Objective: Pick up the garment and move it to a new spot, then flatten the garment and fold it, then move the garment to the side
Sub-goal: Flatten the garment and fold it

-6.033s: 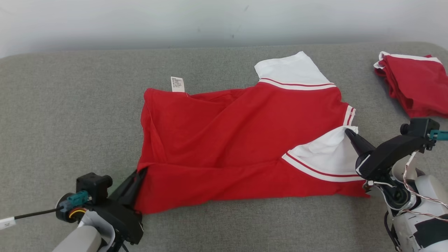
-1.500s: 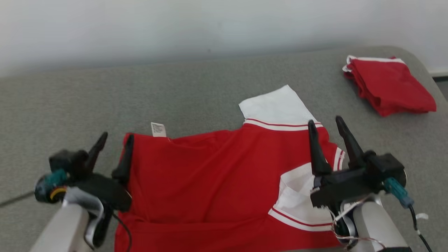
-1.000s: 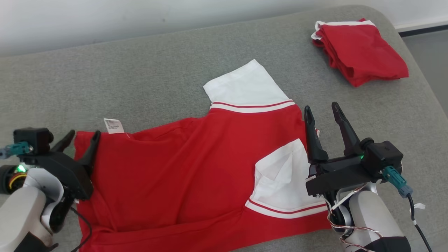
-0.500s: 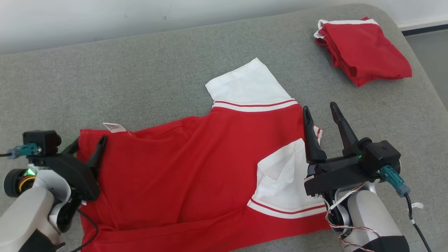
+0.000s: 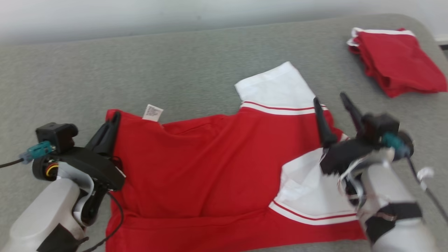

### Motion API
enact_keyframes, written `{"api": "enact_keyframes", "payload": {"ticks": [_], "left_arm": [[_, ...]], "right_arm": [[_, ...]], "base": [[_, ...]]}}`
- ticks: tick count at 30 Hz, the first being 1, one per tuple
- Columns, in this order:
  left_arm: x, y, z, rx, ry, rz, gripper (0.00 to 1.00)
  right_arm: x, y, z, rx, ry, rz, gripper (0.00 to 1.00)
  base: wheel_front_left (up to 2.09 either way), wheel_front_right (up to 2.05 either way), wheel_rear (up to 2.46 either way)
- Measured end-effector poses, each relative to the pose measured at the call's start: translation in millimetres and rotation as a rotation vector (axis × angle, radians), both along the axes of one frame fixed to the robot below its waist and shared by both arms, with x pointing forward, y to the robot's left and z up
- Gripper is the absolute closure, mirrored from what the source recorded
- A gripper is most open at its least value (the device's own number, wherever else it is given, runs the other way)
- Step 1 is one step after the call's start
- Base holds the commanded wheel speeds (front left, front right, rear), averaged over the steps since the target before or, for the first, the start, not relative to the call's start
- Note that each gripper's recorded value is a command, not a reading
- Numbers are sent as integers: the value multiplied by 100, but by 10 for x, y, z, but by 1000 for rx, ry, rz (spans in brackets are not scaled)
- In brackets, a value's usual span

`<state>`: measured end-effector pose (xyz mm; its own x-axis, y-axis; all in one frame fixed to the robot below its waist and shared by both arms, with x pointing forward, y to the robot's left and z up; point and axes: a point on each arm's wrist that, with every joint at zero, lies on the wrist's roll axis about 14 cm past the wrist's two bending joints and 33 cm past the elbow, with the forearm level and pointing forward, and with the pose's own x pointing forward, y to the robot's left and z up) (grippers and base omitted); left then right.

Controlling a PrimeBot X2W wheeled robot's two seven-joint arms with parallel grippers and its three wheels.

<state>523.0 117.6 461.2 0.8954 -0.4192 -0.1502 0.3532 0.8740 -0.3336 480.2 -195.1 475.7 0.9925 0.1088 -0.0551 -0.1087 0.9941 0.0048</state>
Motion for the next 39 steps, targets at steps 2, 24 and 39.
{"api": "enact_keyframes", "payload": {"ticks": [2, 24, 39], "left_arm": [[-43, 26, 27, -2, -13, 3, 100], [-111, 214, -37, 3, -80, 77, 100], [-86, 246, -173, 9, -64, 86, 100]], "right_arm": [[155, -13, -11, -33, 36, 14, 0], [1303, 184, -698, -263, 441, 111, 0], [1370, 151, -838, -267, 498, 94, 100]], "base": [[0, 0, 0], [0, 0, 0], [0, 0, 0]]}}
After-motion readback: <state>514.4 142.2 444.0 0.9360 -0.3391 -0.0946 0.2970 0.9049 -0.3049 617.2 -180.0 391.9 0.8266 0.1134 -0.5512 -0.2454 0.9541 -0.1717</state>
